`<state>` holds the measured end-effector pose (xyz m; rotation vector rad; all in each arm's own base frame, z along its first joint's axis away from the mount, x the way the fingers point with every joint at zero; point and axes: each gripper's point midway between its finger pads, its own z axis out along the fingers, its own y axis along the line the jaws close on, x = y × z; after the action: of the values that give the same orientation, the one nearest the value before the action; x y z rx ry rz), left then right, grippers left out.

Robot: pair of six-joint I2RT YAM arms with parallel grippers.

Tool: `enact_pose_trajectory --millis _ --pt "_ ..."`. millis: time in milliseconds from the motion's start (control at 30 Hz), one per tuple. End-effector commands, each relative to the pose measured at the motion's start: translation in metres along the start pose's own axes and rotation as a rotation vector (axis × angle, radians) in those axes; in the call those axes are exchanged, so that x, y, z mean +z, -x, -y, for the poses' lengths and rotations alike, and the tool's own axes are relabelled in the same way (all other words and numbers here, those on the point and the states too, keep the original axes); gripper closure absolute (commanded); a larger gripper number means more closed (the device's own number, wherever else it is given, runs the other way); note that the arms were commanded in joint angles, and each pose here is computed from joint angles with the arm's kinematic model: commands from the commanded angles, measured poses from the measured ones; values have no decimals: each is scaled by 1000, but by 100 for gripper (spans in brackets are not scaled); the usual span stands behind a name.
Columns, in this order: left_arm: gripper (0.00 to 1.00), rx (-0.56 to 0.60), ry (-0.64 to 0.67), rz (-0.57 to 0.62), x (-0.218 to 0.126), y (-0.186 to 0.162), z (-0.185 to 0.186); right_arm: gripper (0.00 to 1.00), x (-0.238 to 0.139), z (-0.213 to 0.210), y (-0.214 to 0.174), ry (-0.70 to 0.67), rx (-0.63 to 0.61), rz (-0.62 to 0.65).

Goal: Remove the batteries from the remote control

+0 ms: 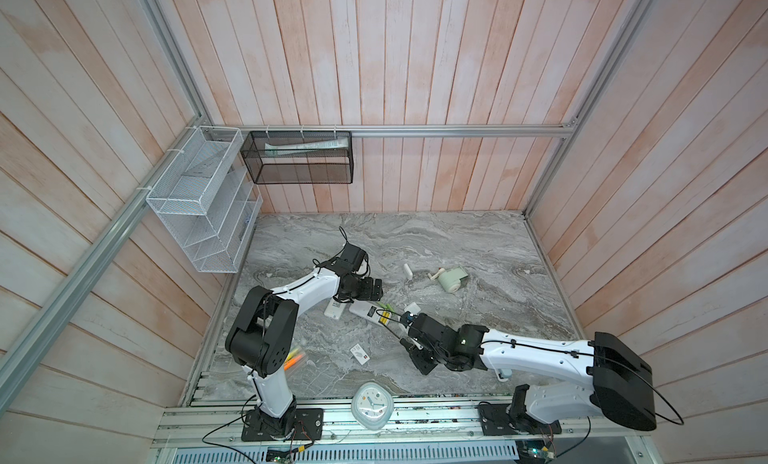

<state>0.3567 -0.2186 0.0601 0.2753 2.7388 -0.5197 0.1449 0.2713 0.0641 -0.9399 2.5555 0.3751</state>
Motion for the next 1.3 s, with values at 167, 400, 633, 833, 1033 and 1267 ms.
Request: enact_pose_trajectory --millis 167,400,633,833,1033,1267 --pt "2 65 6 31 6 21 3 100 -14 3 8 -2 -2 48" --pt "5 74 -37 14 23 16 7 100 -18 7 7 -16 5 57" --pt "5 56 -37 -28 26 -11 6 100 -20 9 7 -27 6 59" --pt "5 37 -23 -70 22 -39 2 100 -18 14 6 -41 13 53" --pt "5 25 -3 -79 13 -55 -1 100 -14 25 8 -57 65 42" --pt "5 50 -14 -67 0 -60 2 100 -10 27 15 1 135 43"
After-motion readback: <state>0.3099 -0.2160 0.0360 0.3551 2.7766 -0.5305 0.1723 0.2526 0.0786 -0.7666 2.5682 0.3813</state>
